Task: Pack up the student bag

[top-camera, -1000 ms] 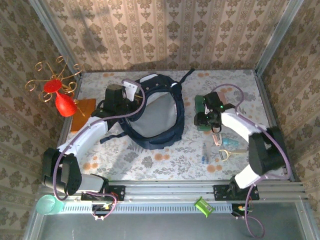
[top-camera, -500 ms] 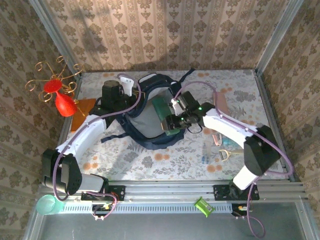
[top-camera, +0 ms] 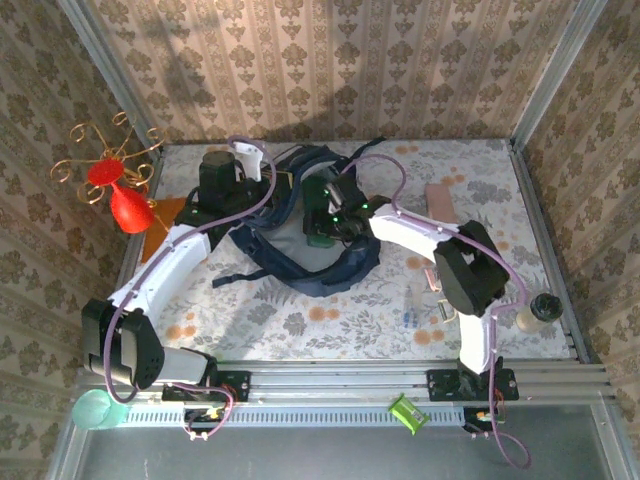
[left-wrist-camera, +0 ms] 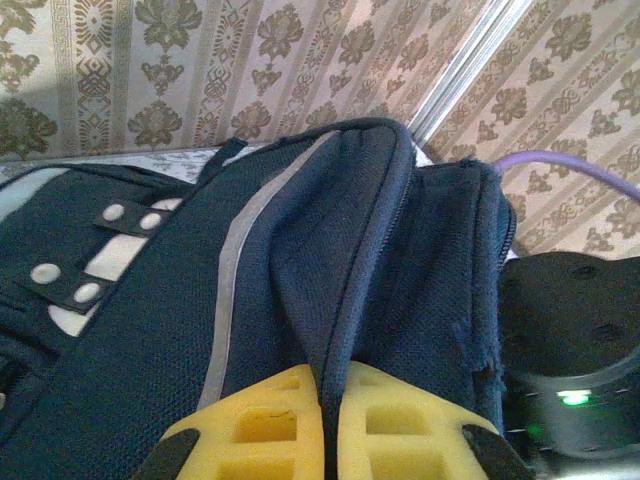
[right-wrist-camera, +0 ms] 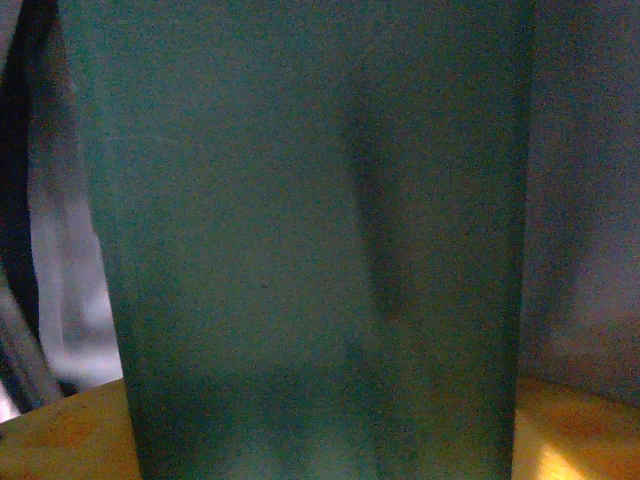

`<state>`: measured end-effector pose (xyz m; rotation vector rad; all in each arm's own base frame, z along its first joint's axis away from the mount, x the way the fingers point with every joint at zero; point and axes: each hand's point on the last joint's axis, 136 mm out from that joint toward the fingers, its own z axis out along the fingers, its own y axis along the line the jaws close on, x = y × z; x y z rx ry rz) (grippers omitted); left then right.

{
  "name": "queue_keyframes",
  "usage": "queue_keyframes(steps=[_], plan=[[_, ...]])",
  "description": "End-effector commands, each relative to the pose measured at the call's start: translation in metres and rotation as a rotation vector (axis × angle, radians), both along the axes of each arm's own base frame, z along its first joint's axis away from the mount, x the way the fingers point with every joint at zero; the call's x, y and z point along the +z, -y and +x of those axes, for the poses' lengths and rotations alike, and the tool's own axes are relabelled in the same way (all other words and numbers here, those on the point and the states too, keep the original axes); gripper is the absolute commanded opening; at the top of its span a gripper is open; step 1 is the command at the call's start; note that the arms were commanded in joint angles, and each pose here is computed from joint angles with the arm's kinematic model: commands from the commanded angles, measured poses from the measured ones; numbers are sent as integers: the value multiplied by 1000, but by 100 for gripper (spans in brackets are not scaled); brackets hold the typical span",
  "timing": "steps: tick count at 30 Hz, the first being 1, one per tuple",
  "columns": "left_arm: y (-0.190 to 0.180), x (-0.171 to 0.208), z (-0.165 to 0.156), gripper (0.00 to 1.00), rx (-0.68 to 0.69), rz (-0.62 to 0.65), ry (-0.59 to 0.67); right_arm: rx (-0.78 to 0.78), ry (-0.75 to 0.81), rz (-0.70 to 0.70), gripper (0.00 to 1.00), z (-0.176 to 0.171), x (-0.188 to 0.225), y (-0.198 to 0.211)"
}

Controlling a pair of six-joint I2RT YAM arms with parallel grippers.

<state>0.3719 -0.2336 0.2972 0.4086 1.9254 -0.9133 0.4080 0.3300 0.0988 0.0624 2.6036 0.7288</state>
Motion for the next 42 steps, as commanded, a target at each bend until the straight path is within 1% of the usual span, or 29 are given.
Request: queue_keyframes(steps=[1,4,6,10,12,15,18,20,23,27,29,33,37,42], plan=[[13,86,-3,0,-64,-170,196,-142,164,83,72,46,35,-22],[15,82,-1,0,-65,-178,175,-161,215,169,77,53,49,-36],[13,79,1,0,-49,-174,165,-146,267,231,80,51,64,-42],[10,75,4,0,-30,-162,159,-97,328,269,87,37,83,-41],[9,71,7,0,-22,-160,151,-67,329,277,88,27,85,-38],[5,64,10,0,-11,-153,135,-27,327,239,85,9,81,-23],[-4,51,12,0,12,-133,117,-25,323,95,83,-11,69,21],[-10,42,12,0,25,-118,111,-55,308,-50,83,-21,56,68],[-14,31,11,0,29,-99,104,-140,307,-244,85,-28,50,144],[-12,18,8,0,13,-95,85,-264,241,-461,89,-22,43,239],[-11,14,8,0,7,-95,74,-310,187,-526,91,-15,37,275],[-10,12,7,0,-1,-95,67,-344,76,-613,95,6,16,320],[-11,11,6,0,0,-92,68,-321,-21,-635,97,25,-10,334],[-10,10,5,0,-4,-91,64,-275,-150,-676,97,36,-41,349]])
